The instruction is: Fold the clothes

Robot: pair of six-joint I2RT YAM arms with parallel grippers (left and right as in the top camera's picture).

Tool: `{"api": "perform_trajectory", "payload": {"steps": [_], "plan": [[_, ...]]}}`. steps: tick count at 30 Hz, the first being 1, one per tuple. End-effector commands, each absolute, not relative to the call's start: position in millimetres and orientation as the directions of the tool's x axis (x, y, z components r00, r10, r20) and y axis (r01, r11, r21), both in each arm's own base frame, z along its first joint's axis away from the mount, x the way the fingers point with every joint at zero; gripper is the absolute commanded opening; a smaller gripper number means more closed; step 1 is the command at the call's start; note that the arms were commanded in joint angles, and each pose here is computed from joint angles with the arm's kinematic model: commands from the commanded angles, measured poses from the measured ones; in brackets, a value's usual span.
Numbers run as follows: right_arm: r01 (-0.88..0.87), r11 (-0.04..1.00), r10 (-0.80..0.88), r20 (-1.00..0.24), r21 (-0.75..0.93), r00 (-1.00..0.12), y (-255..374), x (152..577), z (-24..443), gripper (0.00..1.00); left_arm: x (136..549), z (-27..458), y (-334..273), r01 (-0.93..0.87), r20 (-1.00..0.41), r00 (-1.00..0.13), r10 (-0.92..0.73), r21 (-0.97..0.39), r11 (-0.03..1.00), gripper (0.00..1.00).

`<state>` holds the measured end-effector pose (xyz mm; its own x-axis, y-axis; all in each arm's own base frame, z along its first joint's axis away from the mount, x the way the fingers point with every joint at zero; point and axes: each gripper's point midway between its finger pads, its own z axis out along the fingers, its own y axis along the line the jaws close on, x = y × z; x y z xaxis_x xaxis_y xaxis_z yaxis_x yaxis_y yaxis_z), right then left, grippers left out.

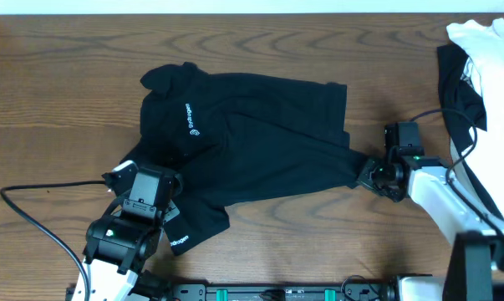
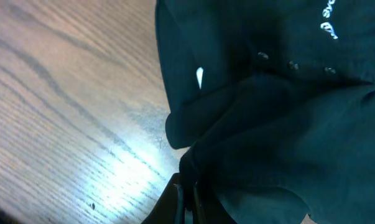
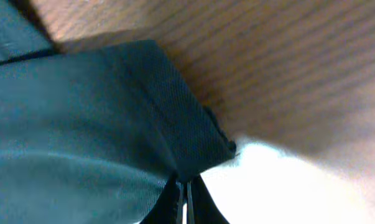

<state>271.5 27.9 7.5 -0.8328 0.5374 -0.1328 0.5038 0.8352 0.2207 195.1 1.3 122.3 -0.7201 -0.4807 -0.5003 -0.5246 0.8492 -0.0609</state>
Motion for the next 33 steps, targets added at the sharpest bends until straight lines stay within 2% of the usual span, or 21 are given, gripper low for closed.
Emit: {"api": "perform_trajectory", "payload": {"steps": [1, 9, 16, 22, 27, 33], "plan": [[0.427, 0.858, 0.500, -0.279, 0.284, -0.820, 27, 297, 60, 0.01, 203, 140, 6, -0.469, -0.551, -0.730, -0.405, -0.027, 0.883, 0.06], [0.357, 0.872, 0.483, -0.469, 0.335, -0.740, 20, 290, 159, 0.01, 219, 194, -5, -0.400, -0.625, -0.682, -0.380, -0.116, 0.909, 0.06], [0.321, 0.921, 0.389, -0.598, 0.222, -0.701, -1, 266, 216, 0.01, 225, 244, -29, -0.243, -0.660, -0.680, -0.318, -0.207, 0.948, 0.05], [0.312, 0.936, 0.335, -0.677, 0.162, -0.655, -13, 255, 278, 0.01, 218, 307, -44, -0.088, -0.725, -0.640, -0.254, -0.260, 0.962, 0.06], [0.280, 0.942, 0.314, -0.771, 0.183, -0.554, -16, 249, 346, 0.01, 200, 370, -41, -0.011, -0.801, -0.552, -0.232, -0.271, 0.963, 0.06], [0.304, 0.934, 0.315, -0.842, 0.191, -0.439, -27, 220, 411, 0.01, 172, 443, -33, 0.048, -0.878, -0.397, -0.266, -0.309, 0.950, 0.06]]}}
